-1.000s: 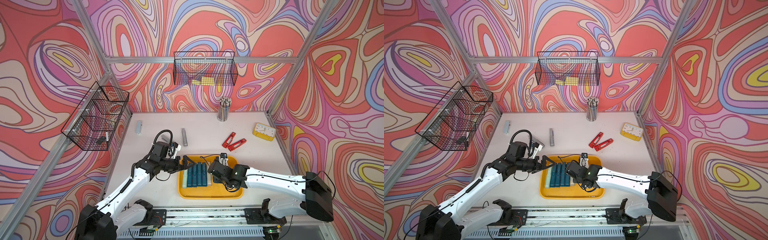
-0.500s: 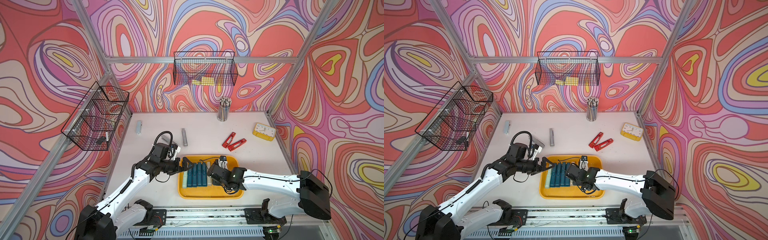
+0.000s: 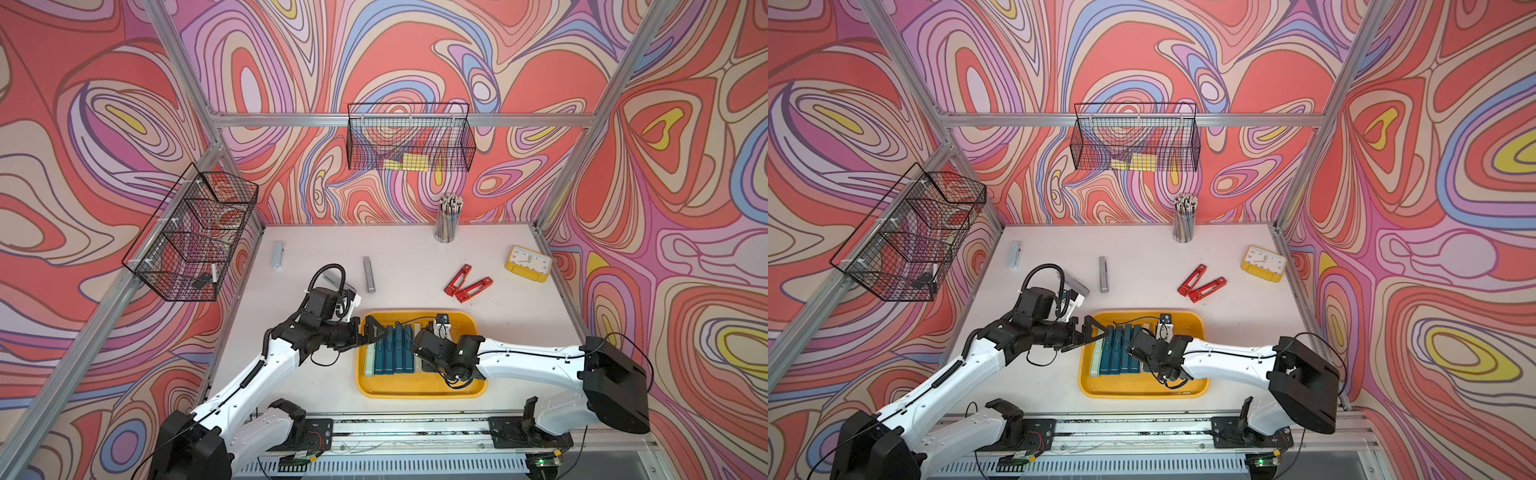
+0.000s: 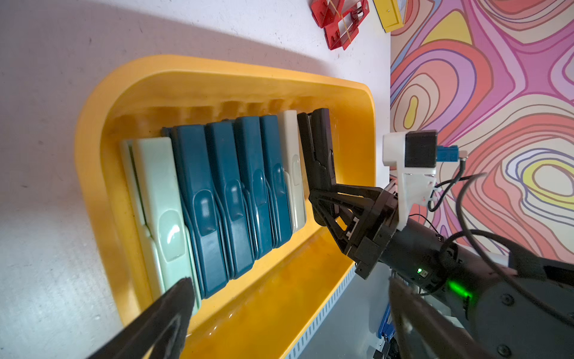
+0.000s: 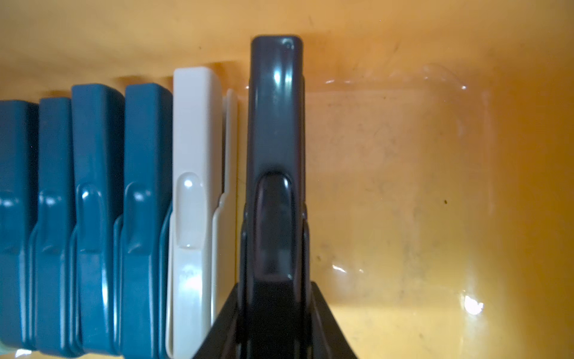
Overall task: Put the pruning pliers into the storage box
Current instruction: Place the pruning pliers in the storage box.
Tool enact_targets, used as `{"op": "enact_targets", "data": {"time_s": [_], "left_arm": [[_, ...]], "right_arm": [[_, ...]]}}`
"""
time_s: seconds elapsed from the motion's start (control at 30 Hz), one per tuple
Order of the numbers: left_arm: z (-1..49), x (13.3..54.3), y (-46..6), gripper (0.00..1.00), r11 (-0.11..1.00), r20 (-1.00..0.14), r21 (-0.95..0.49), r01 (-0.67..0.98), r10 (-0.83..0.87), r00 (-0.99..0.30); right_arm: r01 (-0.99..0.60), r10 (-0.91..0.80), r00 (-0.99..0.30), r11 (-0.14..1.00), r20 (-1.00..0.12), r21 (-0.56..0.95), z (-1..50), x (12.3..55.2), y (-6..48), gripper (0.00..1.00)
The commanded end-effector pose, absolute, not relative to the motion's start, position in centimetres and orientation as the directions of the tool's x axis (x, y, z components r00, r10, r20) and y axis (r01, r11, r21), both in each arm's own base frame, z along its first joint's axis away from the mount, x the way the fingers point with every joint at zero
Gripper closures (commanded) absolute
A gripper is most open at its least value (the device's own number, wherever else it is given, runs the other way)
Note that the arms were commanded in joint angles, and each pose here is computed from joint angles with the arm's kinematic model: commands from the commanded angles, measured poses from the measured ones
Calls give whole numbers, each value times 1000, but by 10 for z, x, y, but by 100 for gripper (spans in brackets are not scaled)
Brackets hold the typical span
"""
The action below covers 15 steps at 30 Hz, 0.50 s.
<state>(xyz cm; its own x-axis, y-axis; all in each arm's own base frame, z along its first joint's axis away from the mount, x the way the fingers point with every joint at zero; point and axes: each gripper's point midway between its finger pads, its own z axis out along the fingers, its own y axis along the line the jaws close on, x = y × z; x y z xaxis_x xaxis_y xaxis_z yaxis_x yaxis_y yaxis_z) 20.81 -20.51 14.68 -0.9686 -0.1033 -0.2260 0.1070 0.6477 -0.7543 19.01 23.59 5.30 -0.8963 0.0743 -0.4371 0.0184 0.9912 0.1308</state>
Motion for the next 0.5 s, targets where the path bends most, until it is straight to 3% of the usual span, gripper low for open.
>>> {"op": "enact_targets", "data": {"time_s": [0.0, 0.47], "left_arm": [[145, 204, -203, 1, 654, -233, -747, 116, -94, -968], [140, 204, -203, 1, 659, -224, -744, 108, -93, -970]], "right_arm": [[20, 70, -891, 993, -449, 114, 46, 191, 234, 79], [13, 56, -893, 995, -446, 99, 35, 192, 236, 78]]}}
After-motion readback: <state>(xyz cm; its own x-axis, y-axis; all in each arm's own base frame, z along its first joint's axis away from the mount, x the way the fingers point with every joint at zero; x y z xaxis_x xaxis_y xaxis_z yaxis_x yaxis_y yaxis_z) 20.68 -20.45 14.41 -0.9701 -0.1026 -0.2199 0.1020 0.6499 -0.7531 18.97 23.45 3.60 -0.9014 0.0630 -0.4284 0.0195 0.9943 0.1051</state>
